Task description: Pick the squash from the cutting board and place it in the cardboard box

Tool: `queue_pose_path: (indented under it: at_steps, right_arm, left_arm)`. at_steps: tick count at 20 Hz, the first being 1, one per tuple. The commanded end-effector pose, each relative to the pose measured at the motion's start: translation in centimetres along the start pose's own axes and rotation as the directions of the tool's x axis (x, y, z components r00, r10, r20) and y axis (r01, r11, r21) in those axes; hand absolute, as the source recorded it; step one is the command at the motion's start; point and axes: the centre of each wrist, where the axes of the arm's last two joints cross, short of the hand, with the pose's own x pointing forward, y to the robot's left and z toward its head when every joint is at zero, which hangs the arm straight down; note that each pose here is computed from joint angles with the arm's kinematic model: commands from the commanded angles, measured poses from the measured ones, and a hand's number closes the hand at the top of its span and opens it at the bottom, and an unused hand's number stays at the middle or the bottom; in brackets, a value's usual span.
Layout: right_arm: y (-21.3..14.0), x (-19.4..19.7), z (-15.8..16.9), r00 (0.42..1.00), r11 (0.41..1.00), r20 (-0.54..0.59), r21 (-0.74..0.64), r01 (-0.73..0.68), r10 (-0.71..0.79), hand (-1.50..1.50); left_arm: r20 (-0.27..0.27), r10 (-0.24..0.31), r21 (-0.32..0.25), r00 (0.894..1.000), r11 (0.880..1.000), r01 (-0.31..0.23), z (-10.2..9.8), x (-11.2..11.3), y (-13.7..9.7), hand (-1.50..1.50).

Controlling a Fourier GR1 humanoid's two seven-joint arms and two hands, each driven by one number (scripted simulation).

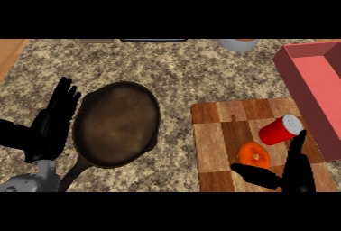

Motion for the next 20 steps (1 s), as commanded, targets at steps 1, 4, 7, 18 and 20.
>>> queue_pose_path:
  at_steps: [1,4,7,18,20]
  right_arm:
    - [1.7,1.5,1.0,0.997,1.000,-0.076,0.019,-0.021,0.022,-1.50]
    - [1.0,-1.7,1.4,0.997,0.999,-0.072,0.041,-0.036,0.039,-1.50]
    - [2.3,0.5,0.7,0.997,1.000,-0.067,0.016,-0.026,0.027,-1.50]
    - [3.0,0.5,0.1,0.981,0.979,0.029,-0.079,-0.188,0.191,1.50]
    - [3.6,0.4,-1.7,0.982,0.977,0.030,-0.114,-0.183,0.187,1.50]
  left_arm:
    - [0.014,0.009,-0.010,1.000,1.000,-0.009,0.9,0.0,0.8,0.00]
    - [0.008,0.008,-0.005,1.000,1.000,-0.008,0.3,-0.9,-0.5,0.00]
    - [0.017,0.001,0.001,1.000,1.000,-0.001,0.9,1.3,0.2,0.00]
    - [0.009,0.007,0.004,1.000,1.000,-0.007,-0.3,0.3,-0.2,0.00]
    - [0.000,0.005,0.002,1.000,1.000,-0.005,0.3,-0.5,0.6,0.00]
